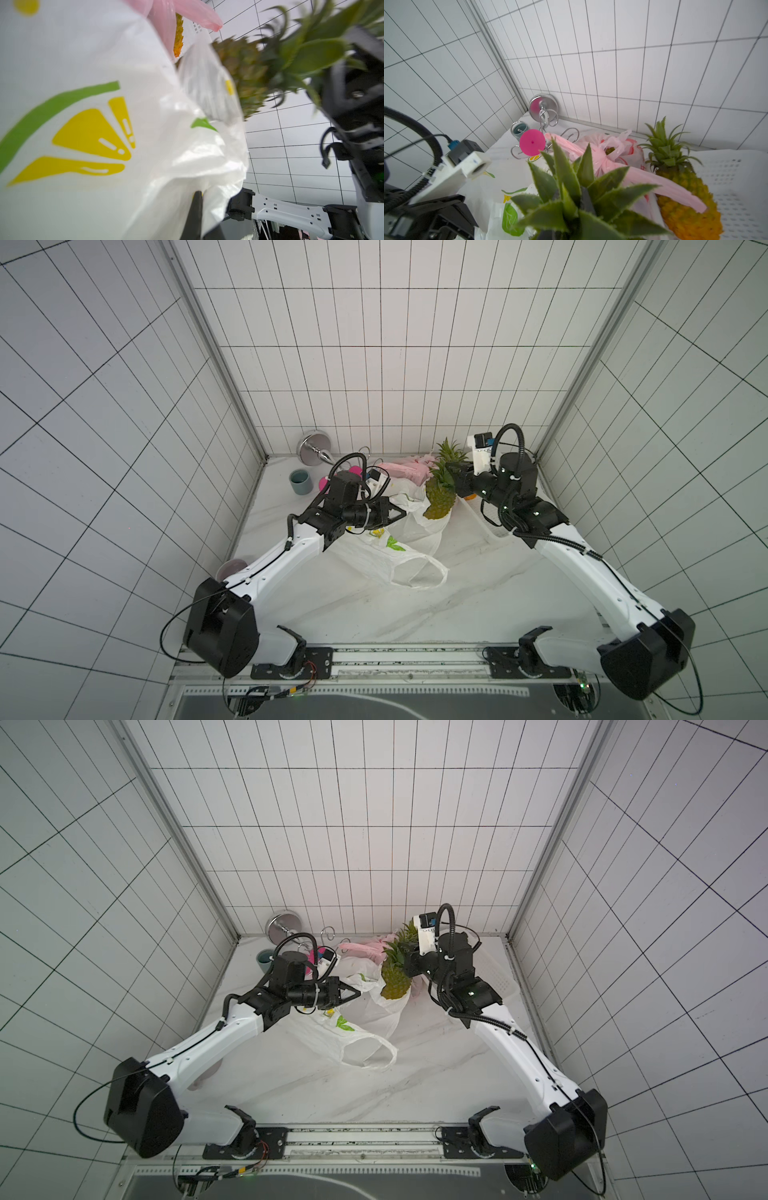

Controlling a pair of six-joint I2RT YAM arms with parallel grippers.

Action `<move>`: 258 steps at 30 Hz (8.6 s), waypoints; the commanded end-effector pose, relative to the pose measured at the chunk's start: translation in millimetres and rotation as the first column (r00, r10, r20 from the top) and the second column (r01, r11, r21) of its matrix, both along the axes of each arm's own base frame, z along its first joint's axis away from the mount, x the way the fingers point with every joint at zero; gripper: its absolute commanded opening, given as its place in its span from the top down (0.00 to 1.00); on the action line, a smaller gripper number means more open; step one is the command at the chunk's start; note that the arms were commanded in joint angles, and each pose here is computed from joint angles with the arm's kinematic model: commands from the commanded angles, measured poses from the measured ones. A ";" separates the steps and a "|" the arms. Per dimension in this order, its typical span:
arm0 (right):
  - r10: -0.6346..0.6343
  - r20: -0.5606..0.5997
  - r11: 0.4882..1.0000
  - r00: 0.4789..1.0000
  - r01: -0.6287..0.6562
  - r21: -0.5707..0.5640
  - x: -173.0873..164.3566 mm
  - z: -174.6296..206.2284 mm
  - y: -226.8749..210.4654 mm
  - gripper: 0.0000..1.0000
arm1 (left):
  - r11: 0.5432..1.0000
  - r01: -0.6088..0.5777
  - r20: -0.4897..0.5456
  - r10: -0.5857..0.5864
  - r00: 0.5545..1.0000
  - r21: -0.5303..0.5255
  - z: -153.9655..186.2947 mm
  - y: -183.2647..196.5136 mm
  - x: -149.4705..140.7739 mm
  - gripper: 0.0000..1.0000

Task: Place the pineapple into a plastic bag & tie a knot
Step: Place the pineapple in the plastic bag, then pick up the pineapple from the basket, then place the pineapple in the plastic bag.

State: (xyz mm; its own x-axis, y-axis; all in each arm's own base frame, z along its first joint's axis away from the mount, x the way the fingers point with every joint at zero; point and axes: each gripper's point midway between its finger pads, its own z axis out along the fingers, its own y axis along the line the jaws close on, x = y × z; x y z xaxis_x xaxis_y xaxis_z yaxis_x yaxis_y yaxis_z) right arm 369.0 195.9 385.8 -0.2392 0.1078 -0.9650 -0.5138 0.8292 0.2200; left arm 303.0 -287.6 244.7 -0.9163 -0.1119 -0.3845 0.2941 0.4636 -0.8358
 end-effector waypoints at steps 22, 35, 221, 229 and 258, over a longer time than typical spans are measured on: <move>0.087 0.064 0.996 0.994 -0.088 0.009 -106.7 64.4 -46.3 1.00 | 0.999 -0.043 -0.006 0.043 0.999 -0.018 1.1 -6.7 31.9 1.00; 0.333 0.075 0.934 0.940 -0.340 0.111 -131.4 51.0 -12.2 1.00 | 0.998 -0.055 -0.029 0.054 0.998 -0.031 0.5 -7.2 29.6 1.00; -0.172 -0.123 0.558 0.977 0.199 0.806 -100.8 -92.2 -23.6 1.00 | 0.998 -0.050 0.048 0.052 0.997 -0.048 -32.2 -2.3 -41.2 1.00; -0.070 -0.145 0.533 0.987 0.160 0.831 -102.7 -105.4 21.6 1.00 | 0.990 -0.137 0.056 0.138 0.989 -0.018 -27.1 9.7 -23.6 1.00; 0.042 0.179 0.686 0.983 -0.159 0.710 -87.7 -84.4 85.9 1.00 | 0.999 -0.035 -0.007 0.035 0.999 -0.033 -29.2 14.3 10.0 1.00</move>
State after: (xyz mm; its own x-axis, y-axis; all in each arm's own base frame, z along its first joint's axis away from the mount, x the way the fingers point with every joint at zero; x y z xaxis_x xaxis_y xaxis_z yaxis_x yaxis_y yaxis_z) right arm 269.9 289.9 240.7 -0.3035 0.6621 -0.6852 -0.5802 0.4421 0.6841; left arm 314.6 -269.0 202.3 -0.9167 -0.1913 -0.3508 0.2275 0.4720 -0.8517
